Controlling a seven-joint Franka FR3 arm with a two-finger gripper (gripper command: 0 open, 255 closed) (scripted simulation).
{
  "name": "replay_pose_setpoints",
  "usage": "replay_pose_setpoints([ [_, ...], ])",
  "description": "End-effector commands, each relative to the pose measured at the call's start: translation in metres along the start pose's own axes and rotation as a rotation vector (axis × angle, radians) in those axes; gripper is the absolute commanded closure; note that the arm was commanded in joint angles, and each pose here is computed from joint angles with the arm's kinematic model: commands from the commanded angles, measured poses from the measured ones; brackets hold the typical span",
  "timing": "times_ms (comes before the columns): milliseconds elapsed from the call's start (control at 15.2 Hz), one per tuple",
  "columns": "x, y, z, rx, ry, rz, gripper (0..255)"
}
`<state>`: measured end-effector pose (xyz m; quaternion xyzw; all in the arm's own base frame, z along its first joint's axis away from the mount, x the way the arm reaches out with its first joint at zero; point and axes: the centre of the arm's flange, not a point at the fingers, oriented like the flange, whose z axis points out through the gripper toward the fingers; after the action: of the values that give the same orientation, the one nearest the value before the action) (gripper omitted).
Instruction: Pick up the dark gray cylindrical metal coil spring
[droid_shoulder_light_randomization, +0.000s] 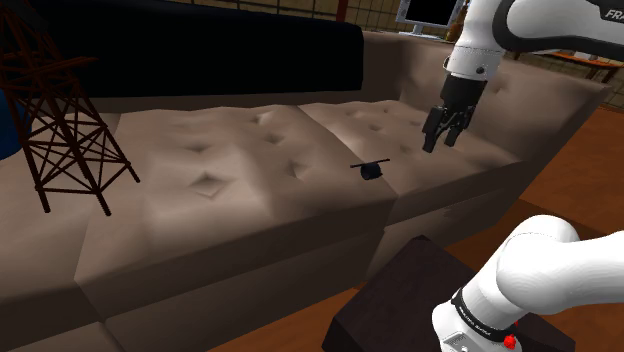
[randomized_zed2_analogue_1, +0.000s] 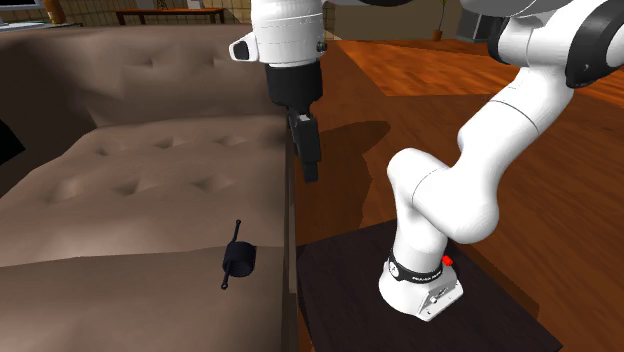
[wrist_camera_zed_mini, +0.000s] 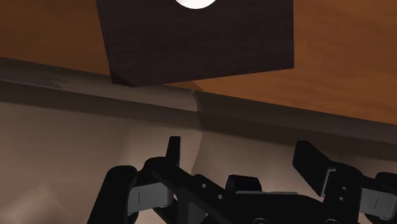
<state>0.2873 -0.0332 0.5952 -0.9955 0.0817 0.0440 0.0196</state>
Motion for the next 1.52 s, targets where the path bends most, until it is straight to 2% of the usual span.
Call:
replay_pose_setpoints([
  [0,0.0,0.0,0.0,0.0,0.0,0.0,0],
  [792,0.077,-0.037,0.093,0.099,0.286,0.005,0],
  [1254,0.08,-0.035,0.13,0.099,0.286,0.005,0],
  [1452,0.081,-0.035,0.133,0.099,0.286,0.005,0],
])
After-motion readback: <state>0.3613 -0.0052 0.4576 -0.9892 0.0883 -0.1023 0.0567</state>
